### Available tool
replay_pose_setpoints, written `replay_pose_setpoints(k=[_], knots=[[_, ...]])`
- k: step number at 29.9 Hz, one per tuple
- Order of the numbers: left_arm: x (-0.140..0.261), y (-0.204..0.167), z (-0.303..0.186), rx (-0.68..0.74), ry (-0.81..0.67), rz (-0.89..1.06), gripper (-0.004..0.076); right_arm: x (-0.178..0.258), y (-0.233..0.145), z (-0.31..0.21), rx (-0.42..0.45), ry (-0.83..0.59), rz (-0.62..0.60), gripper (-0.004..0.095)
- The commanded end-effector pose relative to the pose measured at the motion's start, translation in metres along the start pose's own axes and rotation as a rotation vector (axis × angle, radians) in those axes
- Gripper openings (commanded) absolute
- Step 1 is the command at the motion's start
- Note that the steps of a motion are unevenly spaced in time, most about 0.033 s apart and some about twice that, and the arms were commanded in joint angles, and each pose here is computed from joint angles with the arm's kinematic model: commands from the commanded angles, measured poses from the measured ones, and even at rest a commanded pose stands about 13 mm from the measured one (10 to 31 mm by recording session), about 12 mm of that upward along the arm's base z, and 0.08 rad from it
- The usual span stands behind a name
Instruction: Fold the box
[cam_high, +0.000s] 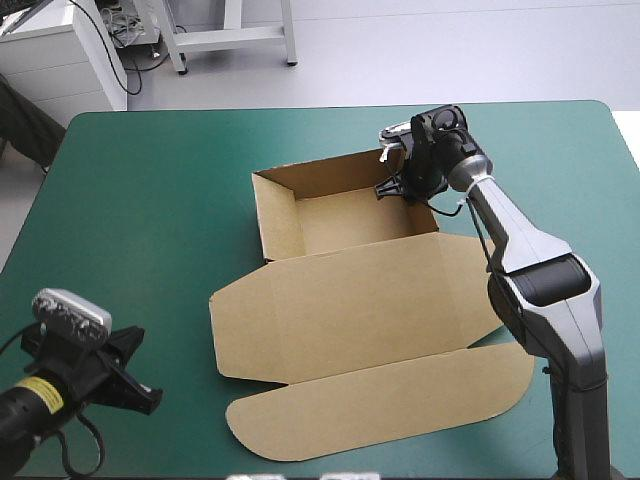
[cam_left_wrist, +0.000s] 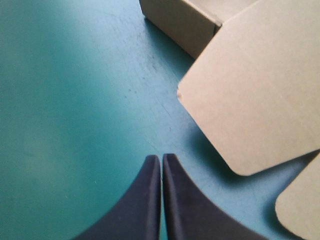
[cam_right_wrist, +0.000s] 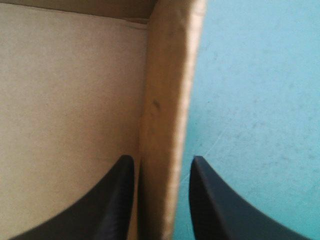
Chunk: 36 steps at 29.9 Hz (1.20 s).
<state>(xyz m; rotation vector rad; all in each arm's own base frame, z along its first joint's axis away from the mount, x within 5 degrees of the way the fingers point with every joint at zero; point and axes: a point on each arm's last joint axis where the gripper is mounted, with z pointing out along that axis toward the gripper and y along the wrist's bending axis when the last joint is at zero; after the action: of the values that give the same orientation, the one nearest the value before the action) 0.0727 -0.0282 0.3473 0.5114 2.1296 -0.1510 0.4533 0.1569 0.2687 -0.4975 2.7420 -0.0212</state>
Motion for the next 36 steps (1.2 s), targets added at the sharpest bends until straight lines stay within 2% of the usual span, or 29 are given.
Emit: replay_pose_setpoints(k=[1, 2, 6, 10, 14, 22, 26, 31, 36], knots=[[0.028, -0.004, 0.004, 0.005, -0.121, -0.045, -0.0008, -0.004, -0.02, -0.04, 0.039, -0.096, 0.044, 0.0055], [0.04, -0.005, 0.005, 0.009, -0.14, -0.049, -0.0008, -0.003, -0.023, -0.04, 0.041, -0.092, 0.05, -0.0021], [0.07, -0.01, 0.008, 0.025, -0.232, -0.07, -0.0008, 0.001, -0.056, -0.04, 0.047, -0.08, 0.125, -0.002], [0.075, -0.011, -0.003, 0.035, -0.353, -0.107, -0.0008, 0.012, -0.106, -0.051, 0.067, -0.096, 0.225, -0.002], [0.078, -0.011, -0.006, 0.037, -0.357, -0.107, -0.0008, 0.034, -0.17, -0.072, 0.14, -0.118, 0.326, -0.002], [0.078, -0.011, -0.006, 0.038, -0.357, -0.112, -0.0008, 0.106, -0.287, -0.105, 0.264, -0.127, 0.596, -0.002], [0.078, -0.011, -0.006, 0.038, -0.357, -0.112, -0.0008, 0.129, -0.312, -0.107, 0.209, -0.144, 0.686, -0.002], [0.078, -0.011, -0.006, 0.038, -0.357, -0.112, -0.0008, 0.148, -0.321, -0.082, 0.234, -0.028, 0.678, -0.002], [0.078, -0.011, -0.006, 0.038, -0.357, -0.112, -0.0008, 0.159, -0.32, -0.055, 0.211, 0.062, 0.682, -0.0019]])
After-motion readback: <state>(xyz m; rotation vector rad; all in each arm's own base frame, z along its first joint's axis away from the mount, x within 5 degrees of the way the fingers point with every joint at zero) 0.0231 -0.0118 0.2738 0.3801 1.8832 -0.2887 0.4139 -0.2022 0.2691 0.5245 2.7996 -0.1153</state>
